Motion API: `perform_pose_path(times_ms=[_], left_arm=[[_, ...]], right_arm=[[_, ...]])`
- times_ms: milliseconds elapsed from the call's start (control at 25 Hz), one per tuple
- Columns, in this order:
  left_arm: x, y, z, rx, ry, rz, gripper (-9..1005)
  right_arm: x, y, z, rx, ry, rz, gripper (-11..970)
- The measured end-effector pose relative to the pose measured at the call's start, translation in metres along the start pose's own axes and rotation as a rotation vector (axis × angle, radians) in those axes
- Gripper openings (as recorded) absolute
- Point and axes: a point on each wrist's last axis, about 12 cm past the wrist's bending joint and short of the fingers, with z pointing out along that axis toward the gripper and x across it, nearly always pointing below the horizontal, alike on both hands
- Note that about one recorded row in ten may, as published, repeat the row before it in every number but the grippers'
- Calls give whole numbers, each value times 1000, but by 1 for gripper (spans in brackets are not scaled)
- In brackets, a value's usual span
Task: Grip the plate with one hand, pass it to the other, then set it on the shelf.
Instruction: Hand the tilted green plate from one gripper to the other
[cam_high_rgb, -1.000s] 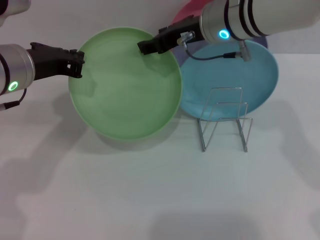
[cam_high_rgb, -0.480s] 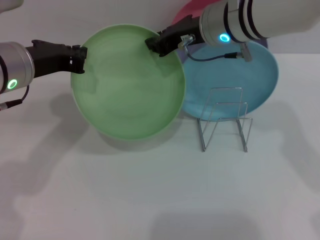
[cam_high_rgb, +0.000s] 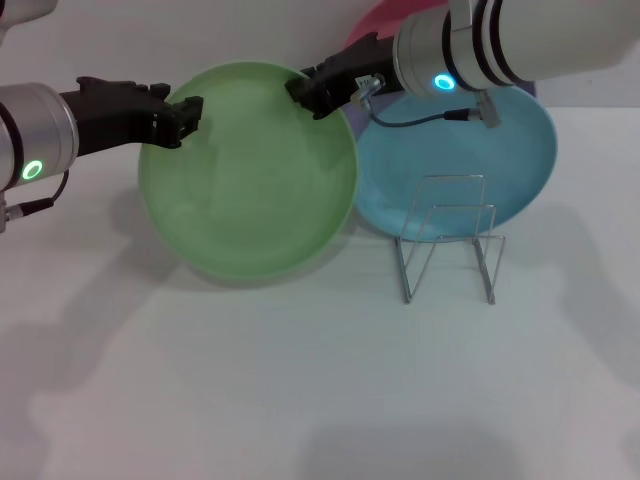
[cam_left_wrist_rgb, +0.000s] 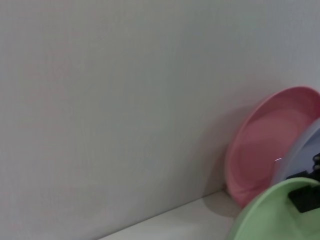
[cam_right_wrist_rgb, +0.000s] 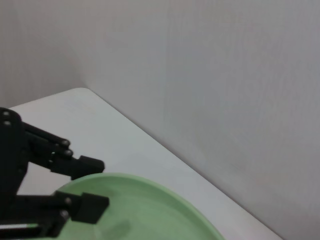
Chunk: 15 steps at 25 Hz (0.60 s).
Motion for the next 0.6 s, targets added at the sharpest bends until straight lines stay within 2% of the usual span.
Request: perform_pose_path(times_ms=[120, 320, 600], left_arm=[[-2, -2, -1, 12, -11, 18, 351], [-6, -6, -8, 43, -47, 59, 584], [-16, -6, -20, 28, -122, 119, 718]], right_arm=[[0, 2, 0, -3, 0, -5, 109], [1, 1, 0, -1, 1, 2, 97], [2, -3, -2, 13, -9, 18, 70]])
